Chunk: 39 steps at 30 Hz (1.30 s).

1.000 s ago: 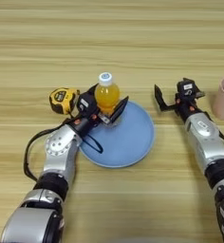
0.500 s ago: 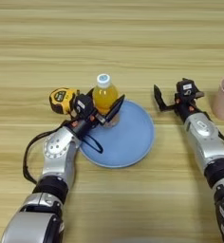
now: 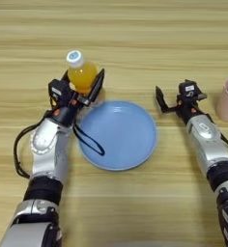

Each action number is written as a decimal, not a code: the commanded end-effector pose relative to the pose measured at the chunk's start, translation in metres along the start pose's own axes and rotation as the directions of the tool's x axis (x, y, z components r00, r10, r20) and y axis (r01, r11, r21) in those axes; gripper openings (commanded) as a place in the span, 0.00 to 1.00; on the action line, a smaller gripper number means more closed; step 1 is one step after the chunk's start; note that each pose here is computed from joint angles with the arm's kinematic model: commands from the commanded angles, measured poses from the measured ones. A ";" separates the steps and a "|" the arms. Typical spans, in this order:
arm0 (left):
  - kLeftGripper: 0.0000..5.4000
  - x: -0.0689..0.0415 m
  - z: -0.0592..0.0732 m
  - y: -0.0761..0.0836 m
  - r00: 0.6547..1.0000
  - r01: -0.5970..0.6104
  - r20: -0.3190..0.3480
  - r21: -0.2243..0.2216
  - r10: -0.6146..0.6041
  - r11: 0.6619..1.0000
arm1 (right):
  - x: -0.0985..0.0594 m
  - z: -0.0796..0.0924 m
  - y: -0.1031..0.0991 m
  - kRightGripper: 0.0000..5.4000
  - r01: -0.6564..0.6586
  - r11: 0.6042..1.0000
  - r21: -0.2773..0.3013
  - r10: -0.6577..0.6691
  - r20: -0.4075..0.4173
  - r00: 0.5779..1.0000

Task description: Move the objects on the table

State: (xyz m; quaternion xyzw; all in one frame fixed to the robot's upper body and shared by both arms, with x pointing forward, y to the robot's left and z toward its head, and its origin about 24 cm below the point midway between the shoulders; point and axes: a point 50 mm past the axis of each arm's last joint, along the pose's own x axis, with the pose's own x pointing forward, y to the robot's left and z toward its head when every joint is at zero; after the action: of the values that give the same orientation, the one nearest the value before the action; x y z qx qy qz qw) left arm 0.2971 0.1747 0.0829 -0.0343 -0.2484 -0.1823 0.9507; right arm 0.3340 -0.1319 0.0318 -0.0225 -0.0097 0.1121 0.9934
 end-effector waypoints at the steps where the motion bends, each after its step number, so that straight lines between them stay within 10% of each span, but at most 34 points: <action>1: 0.63 0.000 0.017 0.042 0.977 -0.208 -0.014 0.177 0.213 0.962 | 0.004 0.004 0.004 1.00 -0.004 1.000 -0.002 0.005 0.011 1.000; 13: 0.63 -0.020 0.006 0.090 0.831 -0.477 -0.122 0.347 0.543 0.807 | 0.004 0.004 0.006 1.00 -0.006 1.000 -0.002 0.006 0.015 1.000; 39: 0.68 -0.030 -0.038 0.074 0.787 -0.434 -0.273 0.391 0.553 0.812 | 0.003 0.005 0.007 1.00 -0.009 1.000 -0.002 0.009 0.019 1.000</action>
State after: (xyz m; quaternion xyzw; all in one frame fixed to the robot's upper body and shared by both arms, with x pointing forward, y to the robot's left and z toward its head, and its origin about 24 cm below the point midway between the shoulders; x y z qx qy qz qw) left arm 0.3136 0.2483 0.0354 0.0831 -0.0710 0.1101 0.9879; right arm 0.3340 -0.1251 0.0337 -0.0199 -0.0151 0.1139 0.9932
